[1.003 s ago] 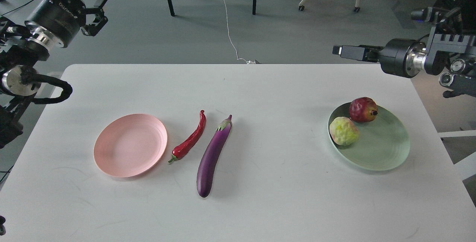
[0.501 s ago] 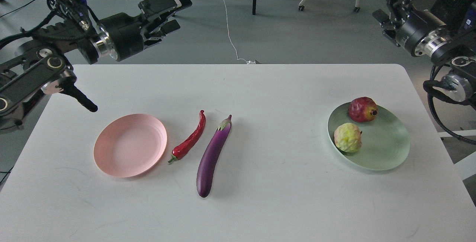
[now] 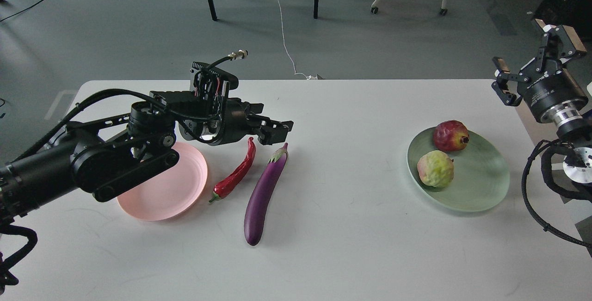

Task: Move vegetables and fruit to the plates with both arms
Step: 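Grasp the purple eggplant with the left gripper, then lift the eggplant and lay it on the pink plate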

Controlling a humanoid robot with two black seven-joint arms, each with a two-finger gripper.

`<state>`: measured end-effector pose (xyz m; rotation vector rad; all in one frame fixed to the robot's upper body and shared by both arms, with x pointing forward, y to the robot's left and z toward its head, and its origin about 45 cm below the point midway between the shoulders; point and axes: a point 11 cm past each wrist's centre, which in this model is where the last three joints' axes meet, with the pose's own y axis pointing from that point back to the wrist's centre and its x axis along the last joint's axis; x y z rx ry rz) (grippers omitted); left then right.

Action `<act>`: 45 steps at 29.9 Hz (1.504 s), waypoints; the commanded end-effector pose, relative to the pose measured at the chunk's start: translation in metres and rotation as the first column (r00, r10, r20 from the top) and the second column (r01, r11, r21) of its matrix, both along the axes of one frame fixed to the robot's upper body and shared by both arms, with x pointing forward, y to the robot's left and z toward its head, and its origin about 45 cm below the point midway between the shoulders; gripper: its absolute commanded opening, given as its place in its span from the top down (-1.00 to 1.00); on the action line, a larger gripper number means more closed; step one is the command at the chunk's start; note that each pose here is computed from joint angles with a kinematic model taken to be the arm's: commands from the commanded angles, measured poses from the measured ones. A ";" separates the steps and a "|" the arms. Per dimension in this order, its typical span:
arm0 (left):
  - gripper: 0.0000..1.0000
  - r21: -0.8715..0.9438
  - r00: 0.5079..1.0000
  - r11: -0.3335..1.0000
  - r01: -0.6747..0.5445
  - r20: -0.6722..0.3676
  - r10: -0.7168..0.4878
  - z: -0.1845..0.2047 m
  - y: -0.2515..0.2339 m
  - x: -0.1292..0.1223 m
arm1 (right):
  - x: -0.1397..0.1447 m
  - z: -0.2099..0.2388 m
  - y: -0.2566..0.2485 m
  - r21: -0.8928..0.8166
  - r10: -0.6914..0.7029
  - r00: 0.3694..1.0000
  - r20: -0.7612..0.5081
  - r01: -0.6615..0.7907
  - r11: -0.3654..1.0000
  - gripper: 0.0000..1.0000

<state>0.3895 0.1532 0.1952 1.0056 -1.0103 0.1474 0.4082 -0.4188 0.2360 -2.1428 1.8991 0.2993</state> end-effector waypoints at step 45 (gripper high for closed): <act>0.78 -0.013 0.998 1.000 0.012 -0.057 -0.013 0.030 0.058 -0.050 | 0.011 0.018 0.003 -0.013 0.018 0.999 0.036 -0.017 1.000 -0.98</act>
